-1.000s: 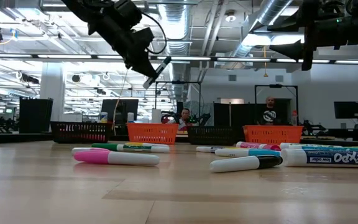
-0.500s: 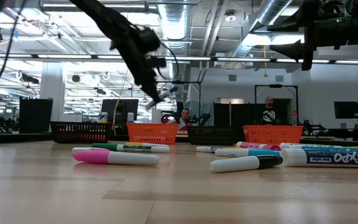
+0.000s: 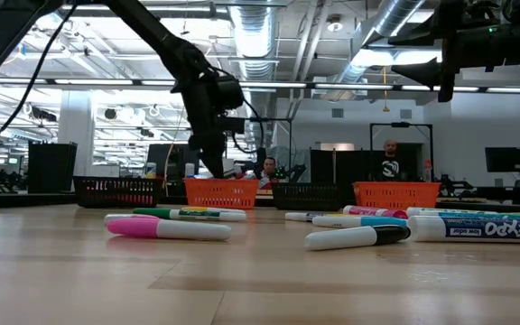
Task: Pick & Place Markers
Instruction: Put the large green marker pen into the left orange bin
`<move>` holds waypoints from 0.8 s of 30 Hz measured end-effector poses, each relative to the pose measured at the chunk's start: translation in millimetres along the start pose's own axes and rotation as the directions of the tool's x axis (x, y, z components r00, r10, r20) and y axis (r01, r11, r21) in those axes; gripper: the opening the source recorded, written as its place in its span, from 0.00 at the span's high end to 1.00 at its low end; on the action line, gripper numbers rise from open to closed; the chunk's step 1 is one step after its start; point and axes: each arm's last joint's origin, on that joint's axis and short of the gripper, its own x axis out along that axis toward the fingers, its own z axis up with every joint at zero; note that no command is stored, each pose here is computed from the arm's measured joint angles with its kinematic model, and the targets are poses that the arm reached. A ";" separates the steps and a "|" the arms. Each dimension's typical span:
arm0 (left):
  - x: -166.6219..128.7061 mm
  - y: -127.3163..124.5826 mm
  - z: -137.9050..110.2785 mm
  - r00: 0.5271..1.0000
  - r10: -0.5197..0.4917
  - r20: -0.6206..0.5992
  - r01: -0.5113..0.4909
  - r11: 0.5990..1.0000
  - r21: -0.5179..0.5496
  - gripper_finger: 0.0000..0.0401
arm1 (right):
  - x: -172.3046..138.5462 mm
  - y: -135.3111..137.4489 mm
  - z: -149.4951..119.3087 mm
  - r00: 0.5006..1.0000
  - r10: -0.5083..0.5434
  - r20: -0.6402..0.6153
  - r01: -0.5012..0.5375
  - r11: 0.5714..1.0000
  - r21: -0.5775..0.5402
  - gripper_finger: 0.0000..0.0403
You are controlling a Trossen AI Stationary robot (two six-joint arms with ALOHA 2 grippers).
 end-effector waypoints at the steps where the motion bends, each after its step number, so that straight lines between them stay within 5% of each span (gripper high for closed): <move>1: 0.8 -1.2 0.6 1.000 -0.003 -0.002 0.003 1.000 0.009 0.84 | 0.0 0.0 0.0 1.000 0.000 0.000 0.000 1.000 0.000 0.37; 15: 16.2 -3.6 -3.6 0.998 -0.044 -0.049 0.044 0.999 0.010 0.84 | 0.0 0.1 0.0 1.000 0.001 0.000 -0.001 1.000 0.001 0.37; 24: 17.3 -3.3 -3.3 0.998 -0.042 -0.046 0.042 0.999 0.011 0.75 | 0.0 0.0 0.1 1.000 0.001 0.001 -0.001 1.000 0.001 0.37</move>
